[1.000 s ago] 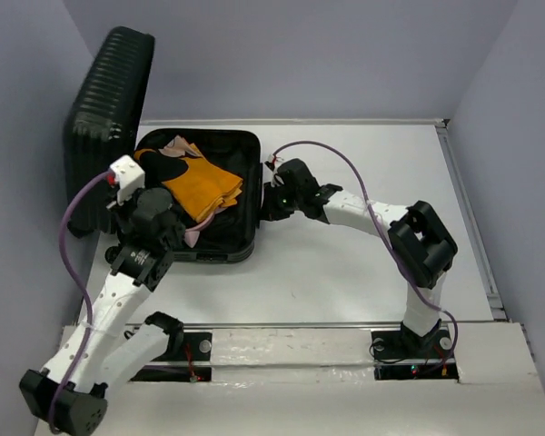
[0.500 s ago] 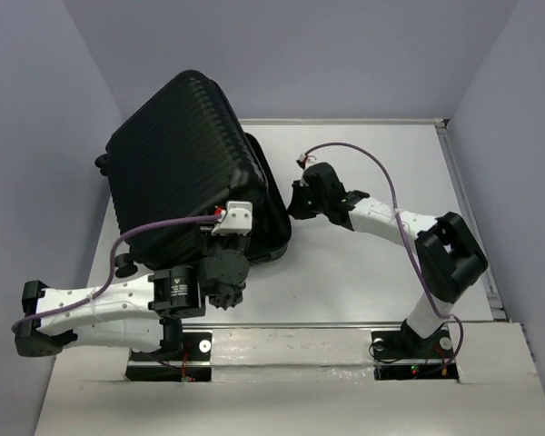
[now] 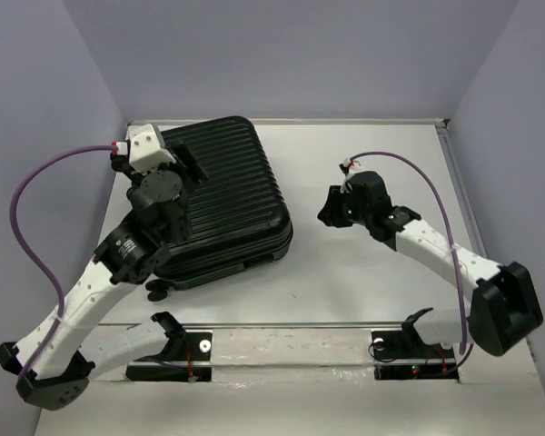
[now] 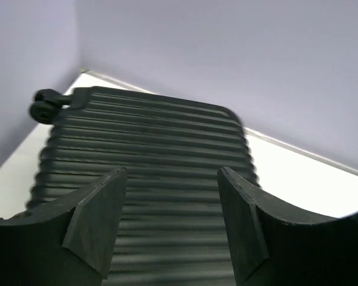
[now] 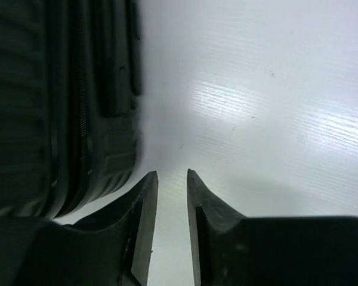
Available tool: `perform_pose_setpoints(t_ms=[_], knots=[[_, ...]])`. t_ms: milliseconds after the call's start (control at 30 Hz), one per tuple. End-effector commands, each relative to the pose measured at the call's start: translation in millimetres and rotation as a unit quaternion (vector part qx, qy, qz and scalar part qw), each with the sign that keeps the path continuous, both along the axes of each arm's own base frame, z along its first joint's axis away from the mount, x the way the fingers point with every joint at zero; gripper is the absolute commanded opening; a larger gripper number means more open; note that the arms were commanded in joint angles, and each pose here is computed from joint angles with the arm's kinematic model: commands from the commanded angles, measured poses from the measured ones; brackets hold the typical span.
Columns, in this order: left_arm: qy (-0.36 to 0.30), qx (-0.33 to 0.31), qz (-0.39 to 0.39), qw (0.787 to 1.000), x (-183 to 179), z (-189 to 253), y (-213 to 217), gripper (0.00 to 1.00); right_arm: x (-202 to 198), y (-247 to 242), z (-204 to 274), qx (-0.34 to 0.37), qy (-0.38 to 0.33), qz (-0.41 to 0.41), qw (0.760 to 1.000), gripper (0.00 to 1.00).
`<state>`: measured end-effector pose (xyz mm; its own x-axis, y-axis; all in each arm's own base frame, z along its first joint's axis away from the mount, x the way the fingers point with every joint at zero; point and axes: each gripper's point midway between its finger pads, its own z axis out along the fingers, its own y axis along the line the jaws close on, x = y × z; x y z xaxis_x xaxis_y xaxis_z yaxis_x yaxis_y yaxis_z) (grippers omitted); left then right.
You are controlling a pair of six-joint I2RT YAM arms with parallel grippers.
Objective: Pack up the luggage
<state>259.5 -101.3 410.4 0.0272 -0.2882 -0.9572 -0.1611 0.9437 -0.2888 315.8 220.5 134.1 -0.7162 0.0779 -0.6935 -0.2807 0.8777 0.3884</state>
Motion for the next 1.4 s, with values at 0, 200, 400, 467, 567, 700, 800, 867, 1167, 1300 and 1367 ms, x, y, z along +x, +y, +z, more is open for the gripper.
perform_pose_setpoints(t_ms=[0,200,400,467,567,700,800,867,1167,1300,1367], knots=[[0.051,-0.028,-0.073,0.996,53.1,-18.1,-3.2,0.73,-25.2,11.4,48.6,0.045,-0.050,0.062,0.996,0.35],[0.107,-0.019,-0.001,0.994,162.1,-27.8,68.0,0.73,-98.9,70.1,69.4,0.055,-0.062,0.207,0.975,0.09],[0.109,-0.031,0.014,0.993,260.9,-12.6,102.6,0.76,-154.9,101.7,55.0,0.060,-0.043,0.302,0.950,0.07],[0.136,-0.024,0.009,0.990,298.3,-23.2,107.1,0.77,-177.1,115.2,49.1,0.059,-0.035,0.337,0.939,0.07],[0.162,-0.027,0.030,0.986,326.8,-63.6,135.6,0.78,-183.3,132.1,30.2,0.047,-0.025,0.340,0.939,0.07],[0.160,-0.067,0.052,0.984,350.5,-90.3,181.3,0.78,-171.3,151.4,10.5,0.049,-0.023,0.320,0.946,0.07],[0.190,-0.064,0.050,0.978,363.9,-129.7,203.0,0.78,-162.8,169.8,17.8,0.071,-0.044,0.313,0.946,0.07],[0.223,-0.065,0.031,0.972,370.4,-167.1,208.2,0.77,-152.8,180.3,30.4,0.084,-0.066,0.304,0.947,0.07],[0.352,-0.083,-0.073,0.929,345.4,-291.3,157.0,0.71,-78.0,206.7,46.1,0.032,-0.148,0.189,0.970,0.07],[0.392,-0.088,-0.123,0.908,298.2,-335.2,104.9,0.71,-35.9,200.2,65.3,0.000,-0.201,0.120,0.972,0.07],[0.378,-0.100,-0.132,0.911,282.1,-326.7,93.0,0.71,-12.0,188.7,71.7,-0.005,-0.209,0.090,0.974,0.07]])
